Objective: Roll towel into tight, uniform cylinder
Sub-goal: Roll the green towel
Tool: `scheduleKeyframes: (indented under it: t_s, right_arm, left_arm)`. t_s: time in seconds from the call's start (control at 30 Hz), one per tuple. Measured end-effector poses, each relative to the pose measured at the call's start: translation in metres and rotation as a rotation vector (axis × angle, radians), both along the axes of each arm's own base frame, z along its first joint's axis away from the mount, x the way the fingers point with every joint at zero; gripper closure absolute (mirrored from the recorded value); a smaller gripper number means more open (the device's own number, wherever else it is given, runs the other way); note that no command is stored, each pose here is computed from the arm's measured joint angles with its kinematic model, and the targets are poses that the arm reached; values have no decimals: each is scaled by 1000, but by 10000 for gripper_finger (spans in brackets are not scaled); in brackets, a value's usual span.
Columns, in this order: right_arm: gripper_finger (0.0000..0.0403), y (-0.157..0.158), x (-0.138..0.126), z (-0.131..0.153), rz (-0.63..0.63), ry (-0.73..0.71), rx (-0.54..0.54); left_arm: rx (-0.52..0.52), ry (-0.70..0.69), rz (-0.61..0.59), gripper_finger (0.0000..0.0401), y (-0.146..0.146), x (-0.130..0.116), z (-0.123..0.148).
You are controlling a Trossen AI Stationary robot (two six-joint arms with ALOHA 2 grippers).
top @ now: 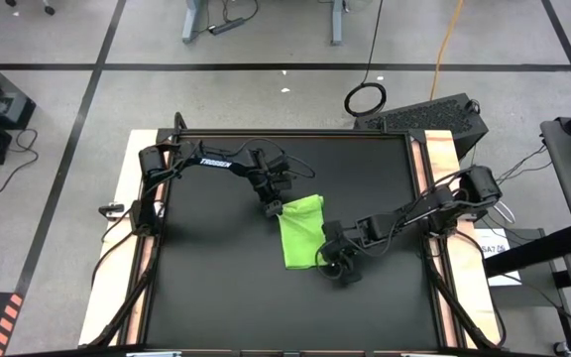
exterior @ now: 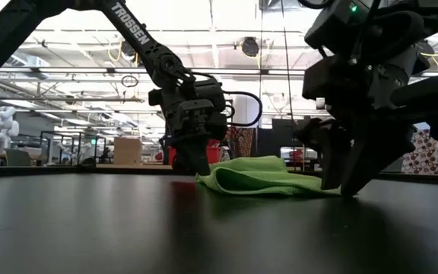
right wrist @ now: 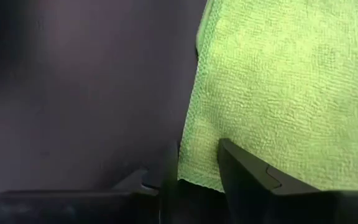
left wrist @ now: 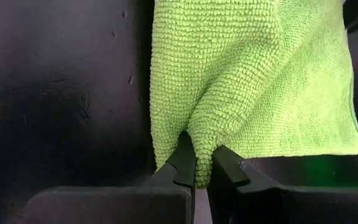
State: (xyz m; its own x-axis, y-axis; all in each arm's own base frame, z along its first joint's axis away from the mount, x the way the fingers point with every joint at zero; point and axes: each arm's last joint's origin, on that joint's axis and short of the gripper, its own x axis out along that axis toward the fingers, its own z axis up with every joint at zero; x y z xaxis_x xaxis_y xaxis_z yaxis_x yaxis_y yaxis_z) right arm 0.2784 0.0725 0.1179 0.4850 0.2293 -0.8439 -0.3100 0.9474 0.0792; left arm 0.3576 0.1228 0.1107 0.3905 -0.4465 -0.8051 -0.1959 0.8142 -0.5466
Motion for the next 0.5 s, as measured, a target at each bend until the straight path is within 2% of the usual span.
scheduleKeyframes:
  t_s: [0.17, 0.27, 0.4, 0.5]
  right_arm:
    - [290, 0, 2, -7, -31, 13, -21]
    - [305, 0, 2, -5, -46, -6, -12]
    - [313, -1, 0, 12, -43, -69, 2]
    - [287, -2, -2, 33, -35, -143, 14]
  left_arm:
    - [-5, -2, -1, 382, 0, 0, 0]
    - [-6, 0, -1, 382, 0, 0, 0]
    - [-6, -1, -1, 382, 0, 0, 0]
    - [-9, -2, -2, 382, 0, 0, 0]
